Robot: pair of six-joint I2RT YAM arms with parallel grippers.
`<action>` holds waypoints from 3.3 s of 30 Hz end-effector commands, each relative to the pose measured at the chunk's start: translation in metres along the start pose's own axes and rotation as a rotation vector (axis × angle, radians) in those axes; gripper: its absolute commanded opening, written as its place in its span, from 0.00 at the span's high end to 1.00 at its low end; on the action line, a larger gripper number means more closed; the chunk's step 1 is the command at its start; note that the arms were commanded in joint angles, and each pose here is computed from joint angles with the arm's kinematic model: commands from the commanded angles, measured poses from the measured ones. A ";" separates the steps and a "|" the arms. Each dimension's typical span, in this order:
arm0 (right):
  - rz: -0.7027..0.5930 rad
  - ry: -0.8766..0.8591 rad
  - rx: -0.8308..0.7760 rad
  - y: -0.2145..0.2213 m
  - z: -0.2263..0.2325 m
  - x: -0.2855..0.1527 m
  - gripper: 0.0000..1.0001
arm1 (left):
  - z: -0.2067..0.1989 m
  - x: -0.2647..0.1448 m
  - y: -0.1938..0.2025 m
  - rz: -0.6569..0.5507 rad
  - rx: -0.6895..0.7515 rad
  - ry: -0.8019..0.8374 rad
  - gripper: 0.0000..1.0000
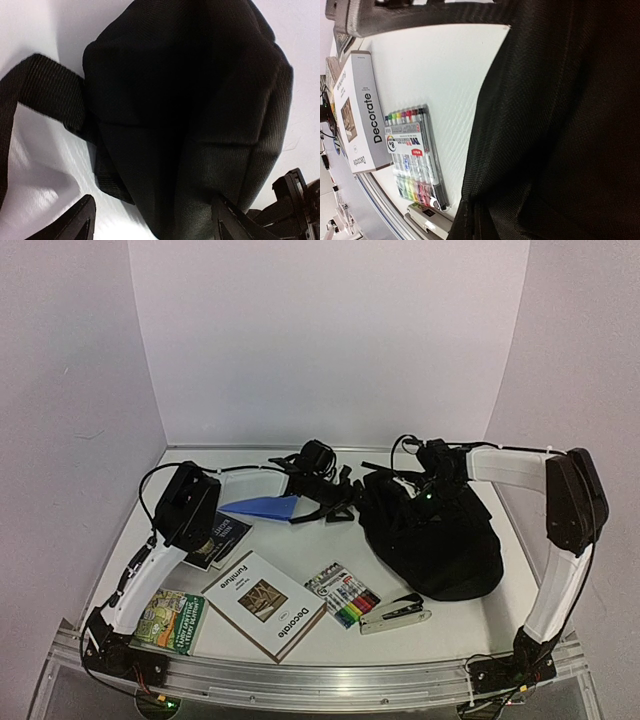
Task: Pack the student bag
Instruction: Unzip the student bag at the center of the board.
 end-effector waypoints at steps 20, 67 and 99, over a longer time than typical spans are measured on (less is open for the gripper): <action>-0.107 -0.049 -0.170 -0.037 0.037 -0.014 1.00 | -0.036 -0.029 -0.025 -0.099 0.031 0.167 0.23; -0.089 -0.054 -0.273 -0.048 0.055 -0.015 1.00 | -0.016 -0.021 -0.021 -0.079 -0.034 0.189 0.93; 0.004 -0.071 -0.300 -0.009 0.053 -0.024 1.00 | 0.001 -0.089 -0.062 -0.172 -0.035 0.065 0.41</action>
Point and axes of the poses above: each gripper's point midway between its finger pads, its own x axis out along the fingers, its own z axis along the line the jaws close on, y = z × x, the point moved 9 cm from there along -x, back along the fingers, and after that the axes turned 12 degrees about x, right-handed, at the moved point
